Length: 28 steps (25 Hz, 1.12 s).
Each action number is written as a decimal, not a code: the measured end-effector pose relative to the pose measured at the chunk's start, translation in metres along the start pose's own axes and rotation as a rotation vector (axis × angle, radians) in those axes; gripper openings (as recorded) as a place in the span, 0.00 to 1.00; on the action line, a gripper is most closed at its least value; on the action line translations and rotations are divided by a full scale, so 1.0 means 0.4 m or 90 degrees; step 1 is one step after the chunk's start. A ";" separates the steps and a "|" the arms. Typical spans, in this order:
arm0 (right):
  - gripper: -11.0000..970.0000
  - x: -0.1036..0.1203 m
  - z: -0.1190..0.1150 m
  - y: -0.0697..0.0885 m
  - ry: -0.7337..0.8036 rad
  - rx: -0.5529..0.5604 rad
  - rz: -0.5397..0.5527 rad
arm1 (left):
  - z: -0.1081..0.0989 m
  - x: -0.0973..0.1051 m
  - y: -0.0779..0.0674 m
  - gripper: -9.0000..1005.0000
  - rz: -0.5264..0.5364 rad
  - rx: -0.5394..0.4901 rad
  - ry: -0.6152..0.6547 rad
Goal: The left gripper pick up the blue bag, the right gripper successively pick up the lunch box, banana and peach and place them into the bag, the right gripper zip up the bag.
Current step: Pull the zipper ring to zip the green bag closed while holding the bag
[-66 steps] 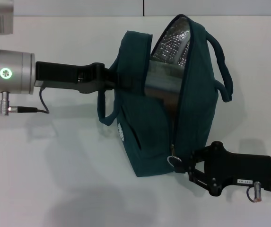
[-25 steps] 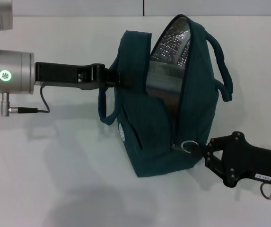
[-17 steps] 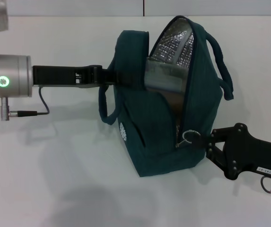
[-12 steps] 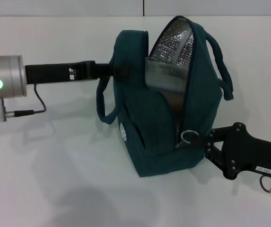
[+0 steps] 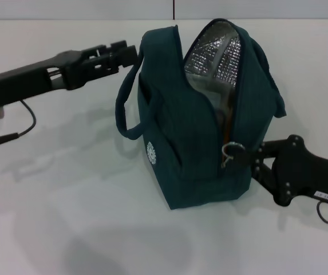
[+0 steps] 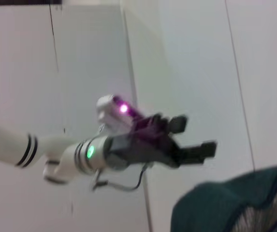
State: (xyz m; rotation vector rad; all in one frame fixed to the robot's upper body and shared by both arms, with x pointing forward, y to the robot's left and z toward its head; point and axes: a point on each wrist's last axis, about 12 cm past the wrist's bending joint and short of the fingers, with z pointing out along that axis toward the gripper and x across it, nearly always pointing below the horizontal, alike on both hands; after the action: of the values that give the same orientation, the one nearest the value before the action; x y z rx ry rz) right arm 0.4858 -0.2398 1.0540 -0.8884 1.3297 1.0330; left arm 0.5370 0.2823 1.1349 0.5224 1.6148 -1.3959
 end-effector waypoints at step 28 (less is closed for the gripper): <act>0.02 -0.149 0.237 -0.105 -0.057 -0.093 -0.116 | -0.056 0.273 -0.044 0.89 0.174 -0.058 -0.102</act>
State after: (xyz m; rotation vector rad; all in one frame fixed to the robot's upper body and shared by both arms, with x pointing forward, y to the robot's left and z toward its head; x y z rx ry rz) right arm 0.5585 -0.1685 1.1170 -1.0411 1.0881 1.0243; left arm 0.4609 0.2725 1.0520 0.5418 1.4125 -1.1265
